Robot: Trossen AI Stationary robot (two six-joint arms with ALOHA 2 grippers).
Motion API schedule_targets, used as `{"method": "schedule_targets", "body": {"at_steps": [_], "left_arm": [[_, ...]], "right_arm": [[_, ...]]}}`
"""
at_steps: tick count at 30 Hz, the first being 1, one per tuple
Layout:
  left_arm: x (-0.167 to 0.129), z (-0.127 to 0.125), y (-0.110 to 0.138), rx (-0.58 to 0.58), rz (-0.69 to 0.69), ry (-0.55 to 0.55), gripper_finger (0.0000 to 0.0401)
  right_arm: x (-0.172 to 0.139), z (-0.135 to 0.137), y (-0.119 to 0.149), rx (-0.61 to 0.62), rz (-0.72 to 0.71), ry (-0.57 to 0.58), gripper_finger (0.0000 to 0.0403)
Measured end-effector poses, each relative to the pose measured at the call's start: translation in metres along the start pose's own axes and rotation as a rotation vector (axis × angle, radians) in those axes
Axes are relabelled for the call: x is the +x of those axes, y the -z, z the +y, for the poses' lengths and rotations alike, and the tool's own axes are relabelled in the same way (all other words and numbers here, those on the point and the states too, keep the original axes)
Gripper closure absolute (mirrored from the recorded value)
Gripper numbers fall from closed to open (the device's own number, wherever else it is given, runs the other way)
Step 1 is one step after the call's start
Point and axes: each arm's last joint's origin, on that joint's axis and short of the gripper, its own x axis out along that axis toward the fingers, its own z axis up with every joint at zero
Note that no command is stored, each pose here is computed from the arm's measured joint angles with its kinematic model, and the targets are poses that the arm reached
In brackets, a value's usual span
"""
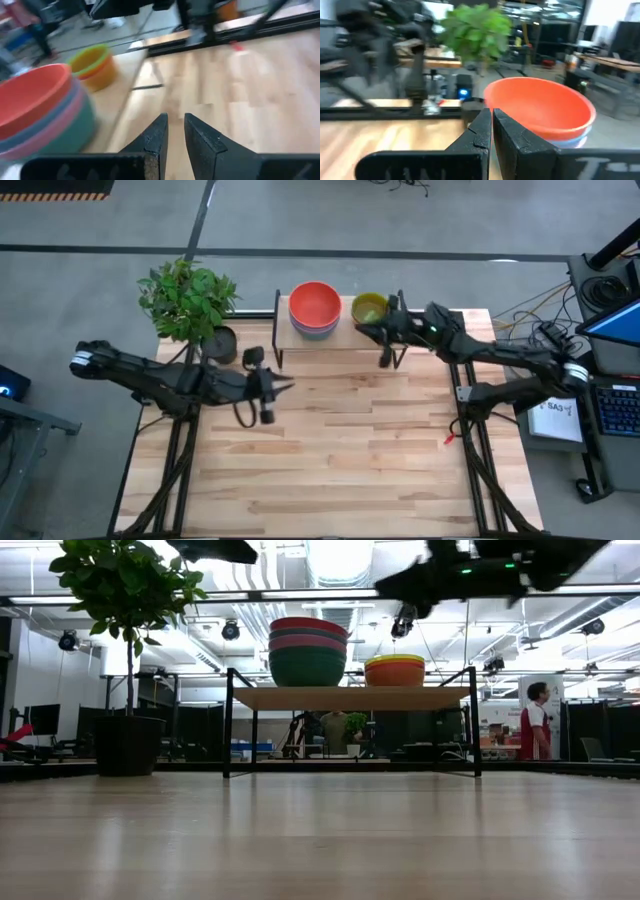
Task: Place and stack bowls onto a shelf
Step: Return to Home Position
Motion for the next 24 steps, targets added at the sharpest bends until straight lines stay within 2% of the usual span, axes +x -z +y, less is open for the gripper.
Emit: {"method": "schedule_targets", "body": {"at_steps": [2,5,17,24], "left_arm": [[-0.006,0.0,0.009,-0.006,-0.031,0.051,0.0355],[-0.017,0.005,0.025,-0.031,-0.078,0.051,0.0355],[-0.055,0.022,0.077,-0.204,-0.354,0.026,0.0355],[-0.063,0.025,0.093,-0.246,-0.429,0.026,0.0355]], "right_arm": [[-0.016,0.011,0.004,-0.001,-0.011,-0.049,0.0394],[-0.041,0.022,0.013,0.001,-0.023,-0.11,0.0394],[-0.112,0.049,0.046,0.007,-0.07,-0.105,0.0394],[-0.145,0.06,0.052,-0.024,-0.095,-0.094,0.0394]]}}
